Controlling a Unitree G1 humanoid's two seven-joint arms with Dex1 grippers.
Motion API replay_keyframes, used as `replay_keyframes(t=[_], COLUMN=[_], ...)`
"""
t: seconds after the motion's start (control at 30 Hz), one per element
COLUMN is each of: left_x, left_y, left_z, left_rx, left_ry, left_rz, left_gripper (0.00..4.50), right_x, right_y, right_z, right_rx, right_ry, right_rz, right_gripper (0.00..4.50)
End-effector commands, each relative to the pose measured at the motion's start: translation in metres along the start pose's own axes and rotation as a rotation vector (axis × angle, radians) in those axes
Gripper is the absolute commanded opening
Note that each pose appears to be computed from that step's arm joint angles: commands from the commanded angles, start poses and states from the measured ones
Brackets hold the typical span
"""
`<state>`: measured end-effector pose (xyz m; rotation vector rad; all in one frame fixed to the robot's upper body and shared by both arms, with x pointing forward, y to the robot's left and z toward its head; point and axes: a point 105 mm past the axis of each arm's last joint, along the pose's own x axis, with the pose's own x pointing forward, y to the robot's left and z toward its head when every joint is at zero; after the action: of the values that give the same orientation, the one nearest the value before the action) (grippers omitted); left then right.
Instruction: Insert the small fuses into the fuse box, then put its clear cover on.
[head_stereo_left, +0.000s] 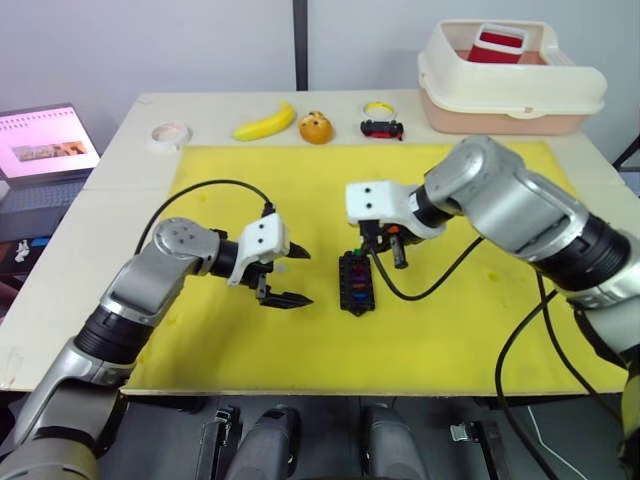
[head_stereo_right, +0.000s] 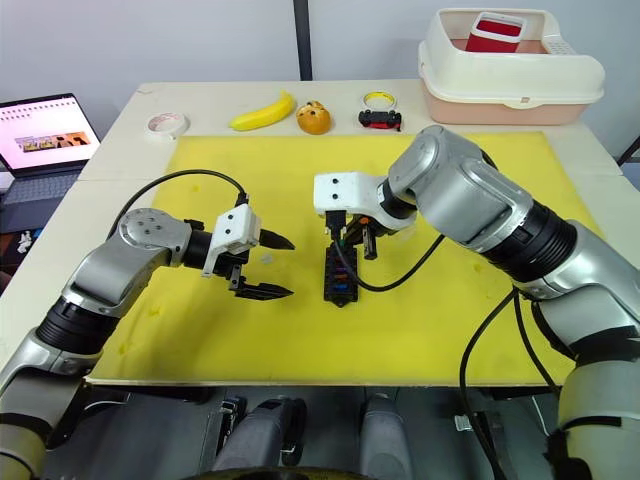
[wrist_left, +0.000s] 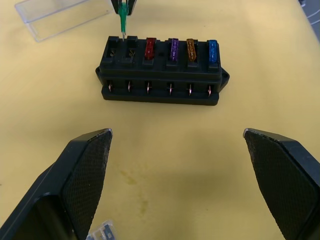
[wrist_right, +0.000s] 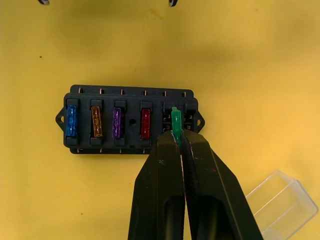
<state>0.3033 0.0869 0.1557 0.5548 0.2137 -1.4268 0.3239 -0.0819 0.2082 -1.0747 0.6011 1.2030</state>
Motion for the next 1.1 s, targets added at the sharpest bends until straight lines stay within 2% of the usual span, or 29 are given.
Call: replay_keyframes(t=[0.03, 0.43, 1.1], left_x=[0.000, 0.001, 0.006], left_y=[-0.001, -0.002, 0.000], left_z=[0.008, 0.007, 0.009], left_rx=[0.046, 0.055, 0.070], left_ry=[-0.014, -0.012, -0.025], left_rz=[0.002, 0.011, 0.022], left_gripper=[4.42, 4.42, 4.42], right_x=[-0.003, 0.008, 0.010], right_y=[-0.002, 0.000, -0.004], right_z=[0.005, -0.002, -0.005], right_rx=[-0.030, -0.036, -0.030], right_ry=[-0.003, 0.032, 0.047], right_rz=[-0.014, 0.005, 0.002], right_gripper=[0.00, 0.00, 0.00])
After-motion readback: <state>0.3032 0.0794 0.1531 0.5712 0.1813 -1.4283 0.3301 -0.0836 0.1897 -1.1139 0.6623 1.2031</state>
